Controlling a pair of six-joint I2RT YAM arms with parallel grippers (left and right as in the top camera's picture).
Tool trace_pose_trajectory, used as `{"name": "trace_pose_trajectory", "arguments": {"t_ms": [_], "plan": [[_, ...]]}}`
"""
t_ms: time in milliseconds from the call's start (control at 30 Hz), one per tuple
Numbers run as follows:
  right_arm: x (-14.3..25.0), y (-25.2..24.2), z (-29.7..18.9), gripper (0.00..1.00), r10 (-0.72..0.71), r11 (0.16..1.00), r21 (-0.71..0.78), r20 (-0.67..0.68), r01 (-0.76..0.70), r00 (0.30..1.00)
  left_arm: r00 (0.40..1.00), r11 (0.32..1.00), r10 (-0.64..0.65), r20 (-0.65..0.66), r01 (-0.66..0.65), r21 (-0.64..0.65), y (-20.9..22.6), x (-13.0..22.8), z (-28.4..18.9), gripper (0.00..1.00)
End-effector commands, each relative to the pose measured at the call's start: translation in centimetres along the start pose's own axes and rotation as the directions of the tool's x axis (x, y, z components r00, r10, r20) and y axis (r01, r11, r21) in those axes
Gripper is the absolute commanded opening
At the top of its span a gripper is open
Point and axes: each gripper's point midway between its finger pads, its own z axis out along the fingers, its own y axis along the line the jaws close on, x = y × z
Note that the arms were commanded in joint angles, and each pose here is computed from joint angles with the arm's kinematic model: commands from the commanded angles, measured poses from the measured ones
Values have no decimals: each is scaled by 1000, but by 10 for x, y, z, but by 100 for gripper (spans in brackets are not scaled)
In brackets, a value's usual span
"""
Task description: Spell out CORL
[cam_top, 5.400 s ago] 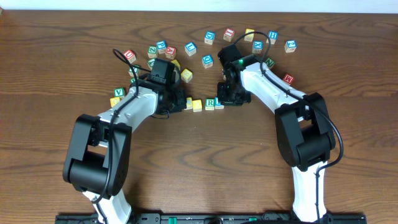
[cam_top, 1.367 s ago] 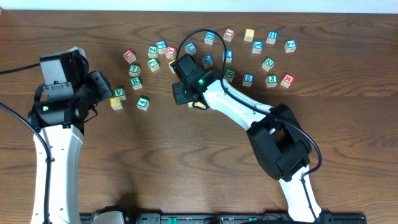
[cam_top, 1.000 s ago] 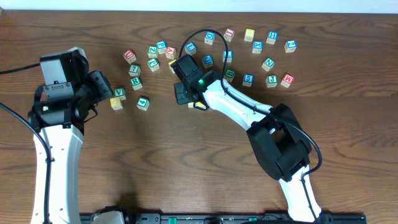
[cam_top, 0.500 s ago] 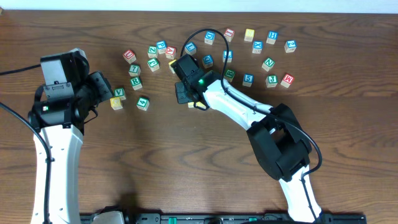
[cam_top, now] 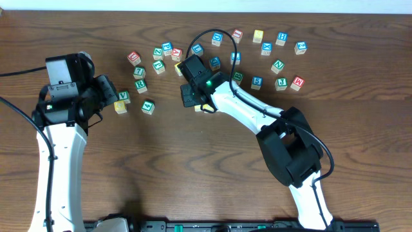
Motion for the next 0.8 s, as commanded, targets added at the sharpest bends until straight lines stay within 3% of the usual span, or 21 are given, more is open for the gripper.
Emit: {"name": "trace_pose_trajectory", "arguments": {"t_ms": [0, 767], "plan": [[-6, 12, -10, 1, -22, 998, -53, 2, 23, 1000, 1000, 1000, 9, 5, -9, -16, 3, -3, 0, 8], [5, -4, -1, 1, 55, 998, 20, -30, -54, 998, 1000, 1000, 8, 1, -8, -17, 4, -2, 0, 8]]}}
